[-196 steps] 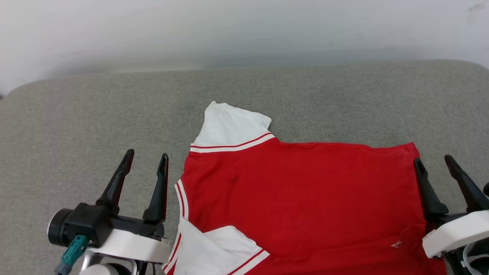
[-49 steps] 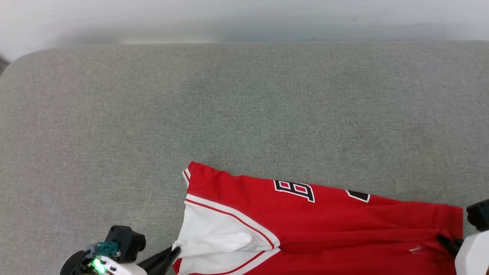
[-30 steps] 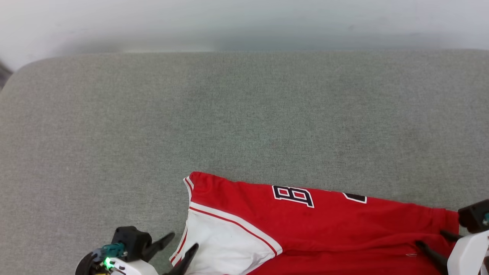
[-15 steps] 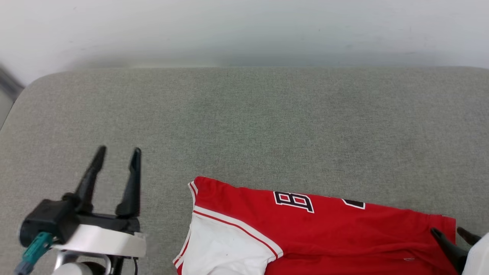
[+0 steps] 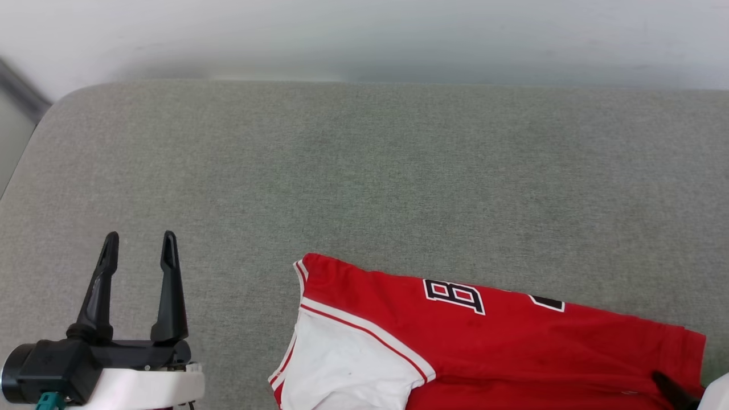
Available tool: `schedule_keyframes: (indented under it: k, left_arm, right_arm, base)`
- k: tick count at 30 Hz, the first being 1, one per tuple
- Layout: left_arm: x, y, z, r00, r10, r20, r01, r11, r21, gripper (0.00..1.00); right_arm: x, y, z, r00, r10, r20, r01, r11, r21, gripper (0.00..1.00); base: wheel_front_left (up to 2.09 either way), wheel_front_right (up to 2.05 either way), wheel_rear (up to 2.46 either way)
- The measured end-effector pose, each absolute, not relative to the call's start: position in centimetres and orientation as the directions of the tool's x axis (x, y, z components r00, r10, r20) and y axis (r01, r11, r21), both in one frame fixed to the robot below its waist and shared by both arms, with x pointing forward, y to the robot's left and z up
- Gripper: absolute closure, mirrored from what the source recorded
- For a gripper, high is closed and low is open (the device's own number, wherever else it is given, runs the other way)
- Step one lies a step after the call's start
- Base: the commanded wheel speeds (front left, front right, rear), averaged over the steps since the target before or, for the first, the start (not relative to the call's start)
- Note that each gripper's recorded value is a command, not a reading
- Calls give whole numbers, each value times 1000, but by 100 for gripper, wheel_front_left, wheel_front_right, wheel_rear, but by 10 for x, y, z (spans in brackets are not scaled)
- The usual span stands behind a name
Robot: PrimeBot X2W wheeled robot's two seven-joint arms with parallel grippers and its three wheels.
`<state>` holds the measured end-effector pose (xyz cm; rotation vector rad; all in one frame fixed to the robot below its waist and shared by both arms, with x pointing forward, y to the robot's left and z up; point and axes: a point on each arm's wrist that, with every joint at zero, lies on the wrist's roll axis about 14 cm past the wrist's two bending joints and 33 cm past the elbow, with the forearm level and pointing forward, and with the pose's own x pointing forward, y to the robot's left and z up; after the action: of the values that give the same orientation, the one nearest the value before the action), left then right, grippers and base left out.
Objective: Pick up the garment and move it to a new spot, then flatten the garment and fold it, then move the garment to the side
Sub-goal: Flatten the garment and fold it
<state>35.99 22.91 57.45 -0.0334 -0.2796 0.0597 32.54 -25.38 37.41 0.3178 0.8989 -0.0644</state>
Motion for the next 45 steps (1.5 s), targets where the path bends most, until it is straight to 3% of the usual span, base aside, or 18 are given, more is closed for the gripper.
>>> schedule_keyframes:
  k: [9, 17, 29, 30, 31, 32, 37, 45]
  left_arm:
    - [356, 236, 566, 962, 81, 260, -75, 997, -31, 0]
    - [353, 240, 567, 960, 96, 263, -90, 995, -34, 0]
    - [354, 235, 566, 962, 85, 261, -77, 996, -38, 0]
    - [354, 235, 566, 962, 85, 261, -78, 996, -38, 0]
    - [354, 235, 566, 962, 85, 260, -78, 996, -37, 0]
    - [353, 235, 566, 962, 85, 260, -78, 996, -36, 0]
    - [352, 237, 568, 960, 88, 266, -82, 996, -35, 0]
    - [349, 235, 573, 956, 80, 281, -73, 997, -37, 0]
  right_arm:
    - [323, -255, 349, 555, 58, -830, 204, 957, 204, 0]
    - [326, -259, 348, 580, 21, -814, 219, 959, 181, 0]
    - [325, -240, 343, 530, 79, -844, 190, 959, 209, 0]
    - [325, -238, 342, 529, 84, -845, 187, 959, 212, 19]
    - [325, -235, 342, 529, 91, -844, 182, 959, 218, 65]
    - [326, -230, 342, 528, 105, -843, 174, 958, 228, 100]
    - [327, -208, 343, 532, 167, -830, 143, 949, 282, 100]
    - [332, -219, 355, 599, 125, -791, 141, 956, 257, 100]
  base:
    - [0, 0, 0]
    - [0, 0, 0]
    - [0, 0, 0]
    - [0, 0, 0]
    - [0, 0, 0]
    - [0, 0, 0]
    - [0, 0, 0]
    - [0, 0, 0]
